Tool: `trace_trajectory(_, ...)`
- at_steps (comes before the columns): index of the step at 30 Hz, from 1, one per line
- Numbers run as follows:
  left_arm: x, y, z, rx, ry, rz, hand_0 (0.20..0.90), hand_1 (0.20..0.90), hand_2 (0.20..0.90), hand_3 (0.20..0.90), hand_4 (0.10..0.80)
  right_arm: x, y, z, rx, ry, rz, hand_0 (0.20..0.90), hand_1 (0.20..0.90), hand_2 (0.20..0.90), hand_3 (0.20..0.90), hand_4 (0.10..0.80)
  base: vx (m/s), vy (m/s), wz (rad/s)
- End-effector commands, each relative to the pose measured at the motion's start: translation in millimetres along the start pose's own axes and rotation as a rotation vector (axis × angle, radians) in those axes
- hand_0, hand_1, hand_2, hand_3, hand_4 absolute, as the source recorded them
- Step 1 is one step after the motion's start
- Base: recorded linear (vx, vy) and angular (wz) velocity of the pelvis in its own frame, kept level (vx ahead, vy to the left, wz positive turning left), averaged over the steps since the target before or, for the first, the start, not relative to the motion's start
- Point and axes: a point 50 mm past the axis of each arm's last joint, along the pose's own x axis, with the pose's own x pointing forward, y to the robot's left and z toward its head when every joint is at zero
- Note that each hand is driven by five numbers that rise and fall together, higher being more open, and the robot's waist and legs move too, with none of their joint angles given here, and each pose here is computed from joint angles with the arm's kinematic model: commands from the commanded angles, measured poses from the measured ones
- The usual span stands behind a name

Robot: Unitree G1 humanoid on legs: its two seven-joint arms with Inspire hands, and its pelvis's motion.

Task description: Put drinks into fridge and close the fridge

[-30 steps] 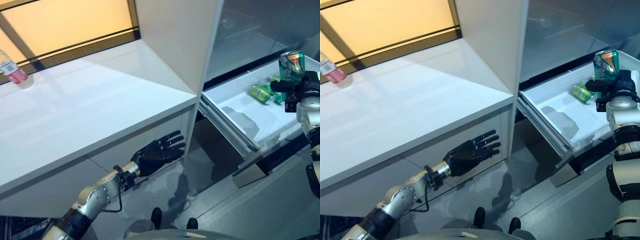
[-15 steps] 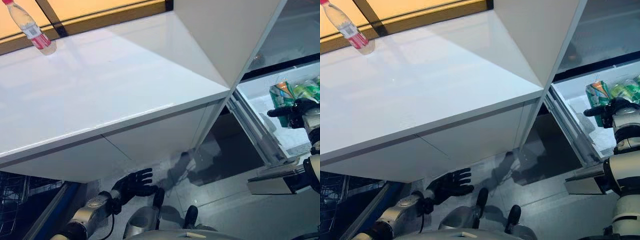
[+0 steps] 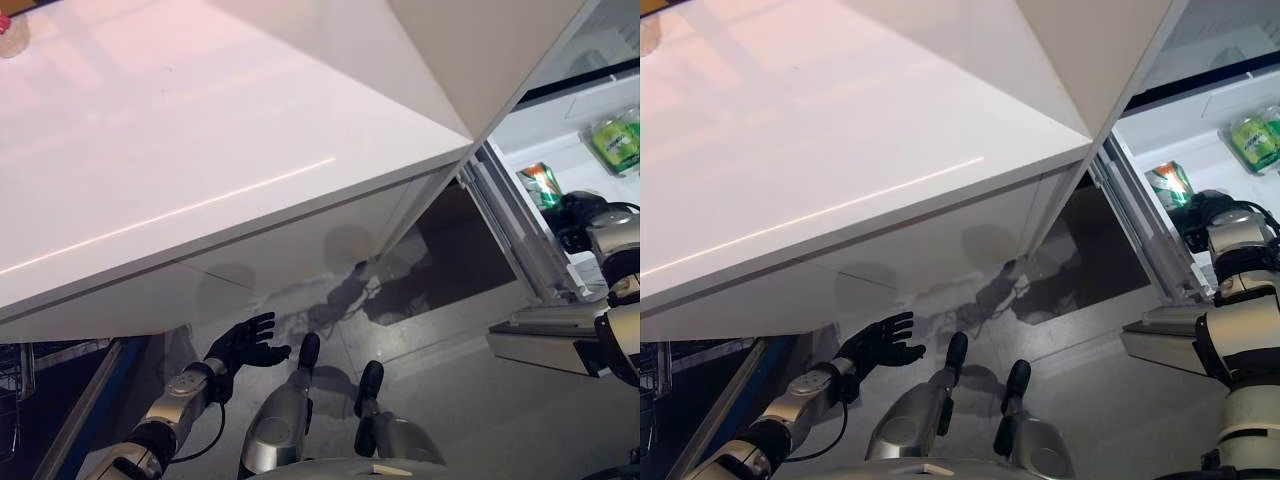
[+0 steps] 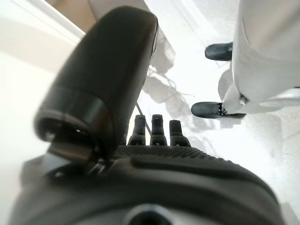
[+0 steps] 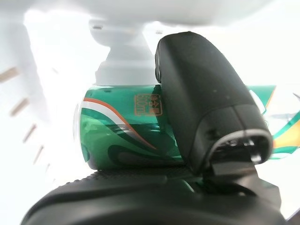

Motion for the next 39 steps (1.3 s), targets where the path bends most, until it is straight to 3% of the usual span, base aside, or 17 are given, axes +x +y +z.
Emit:
trace_trajectory(1,-1.2,-0.3,-8.1,0.029,0.006,0.013,0.900,0.900,0.900,0.900,0.800,-22.9,-31.4,74.8,-0.138,-0.281,-0.101,0.300,0.300,0.300,0.200,0.100,-0.037,-0.011,-0.17)
trace_trajectory(17,6.9,-13.1,-0.8,0.098,0.002,-0.050,0.900,0.900,0.900,0.900,0.800,-30.6,-2.1,111.2,-0.462,-0.364,-0.108,0.300,0.300,0.300,0.200,0.100,-0.022,-0.015,-0.14)
trace_trajectory(18,7.2,-14.0,-0.3,0.103,0.002,-0.055,0.900,0.900,0.900,0.900,0.800,-31.2,-0.7,112.7,-0.458,-0.363,-0.103,0.719,0.719,0.719,0.689,0.589,-0.015,-0.013,-0.06)
trace_trajectory(19,7.5,-14.7,-0.1,0.104,0.003,-0.057,0.900,0.900,0.900,0.900,0.800,-31.5,0.7,113.4,-0.456,-0.363,-0.097,0.900,0.900,0.900,0.900,0.800,-0.006,-0.009,-0.13)
trace_trajectory(27,8.6,-19.6,-3.2,0.110,0.020,-0.067,0.900,0.900,0.900,0.900,0.800,-35.5,14.9,121.9,-0.380,-0.449,-0.056,0.900,0.900,0.900,0.900,0.800,0.007,-0.001,-0.09)
trace_trajectory(39,6.9,-21.8,-10.6,0.096,0.035,-0.060,0.900,0.900,0.900,0.900,0.800,-48.4,9.0,129.8,0.045,-0.606,-0.046,0.900,0.900,0.900,0.900,0.800,-0.001,0.021,-0.06)
